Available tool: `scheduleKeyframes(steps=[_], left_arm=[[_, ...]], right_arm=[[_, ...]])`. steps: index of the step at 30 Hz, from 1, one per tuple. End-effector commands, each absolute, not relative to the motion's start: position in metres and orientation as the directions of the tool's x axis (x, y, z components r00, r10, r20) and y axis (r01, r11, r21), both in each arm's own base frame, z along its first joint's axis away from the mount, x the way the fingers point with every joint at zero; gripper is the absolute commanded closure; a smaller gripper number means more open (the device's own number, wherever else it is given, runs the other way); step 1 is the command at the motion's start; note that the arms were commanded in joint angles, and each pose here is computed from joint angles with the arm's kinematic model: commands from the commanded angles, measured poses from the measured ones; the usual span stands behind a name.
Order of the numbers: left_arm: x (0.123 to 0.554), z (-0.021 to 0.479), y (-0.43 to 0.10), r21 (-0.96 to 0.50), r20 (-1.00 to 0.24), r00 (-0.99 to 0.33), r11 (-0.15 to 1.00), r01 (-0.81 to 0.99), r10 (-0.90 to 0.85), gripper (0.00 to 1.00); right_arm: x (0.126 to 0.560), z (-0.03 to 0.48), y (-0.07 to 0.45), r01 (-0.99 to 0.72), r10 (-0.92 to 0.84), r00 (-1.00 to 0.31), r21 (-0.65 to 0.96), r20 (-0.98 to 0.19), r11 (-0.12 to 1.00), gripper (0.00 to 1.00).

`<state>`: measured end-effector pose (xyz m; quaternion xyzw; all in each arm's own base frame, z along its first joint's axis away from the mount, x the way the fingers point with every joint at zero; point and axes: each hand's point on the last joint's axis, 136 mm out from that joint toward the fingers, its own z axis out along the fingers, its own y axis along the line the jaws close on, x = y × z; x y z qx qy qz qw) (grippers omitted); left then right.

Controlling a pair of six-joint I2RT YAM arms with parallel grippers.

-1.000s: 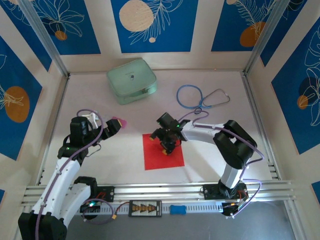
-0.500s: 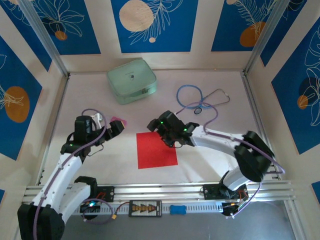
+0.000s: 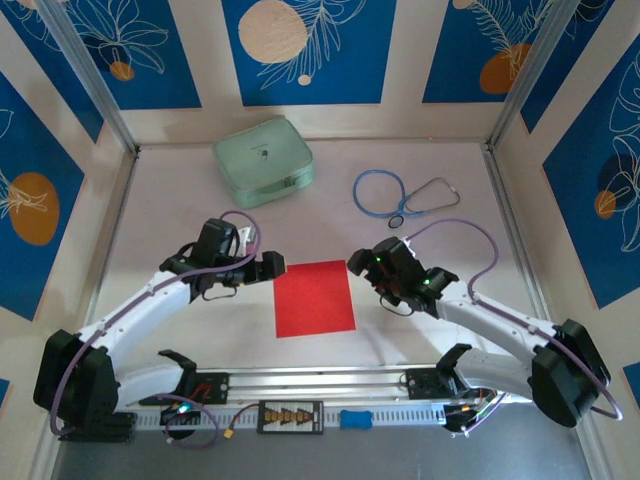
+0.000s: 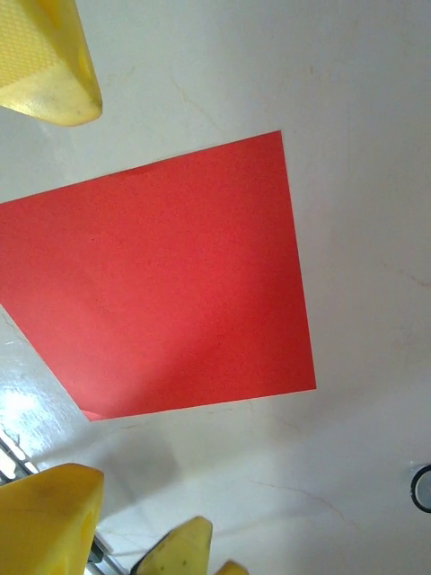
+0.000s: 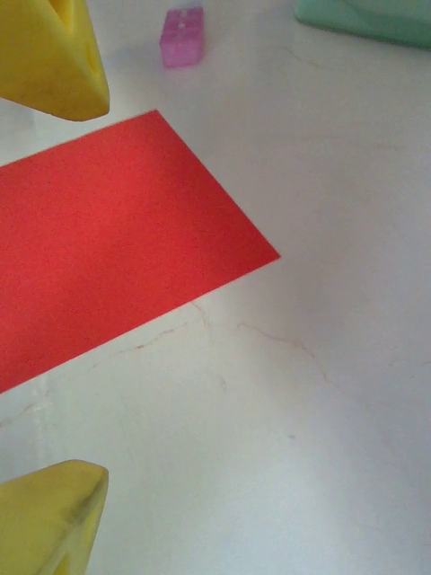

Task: Fold a paper plane with a square sheet of paper (pick it up from the middle)
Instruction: First fold the square sheet of paper in half at the center of the table.

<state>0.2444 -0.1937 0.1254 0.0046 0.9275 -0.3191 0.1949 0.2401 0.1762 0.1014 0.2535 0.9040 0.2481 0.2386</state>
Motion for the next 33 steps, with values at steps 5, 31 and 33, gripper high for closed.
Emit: scheduleKeyframes(steps=[5, 31, 33], left_arm=[[0.224, 0.104, -0.199, -0.524, -0.354, -0.932, 0.842, 0.131, -0.075, 0.07], [0.232, 0.045, -0.281, -0.057, -0.146, -0.989, 0.998, 0.038, 0.030, 0.08], [0.233, 0.044, -0.283, -0.067, -0.140, -0.990, 0.998, 0.016, 0.007, 0.08]], right_arm=[[0.234, 0.108, 0.151, 0.234, 0.434, -0.793, 0.445, -0.427, 0.864, 0.06], [0.210, 0.101, 0.138, 0.129, 0.387, -0.877, 0.638, -0.283, 0.759, 0.07], [0.209, 0.102, 0.138, 0.122, 0.370, -0.886, 0.629, -0.279, 0.768, 0.07]])
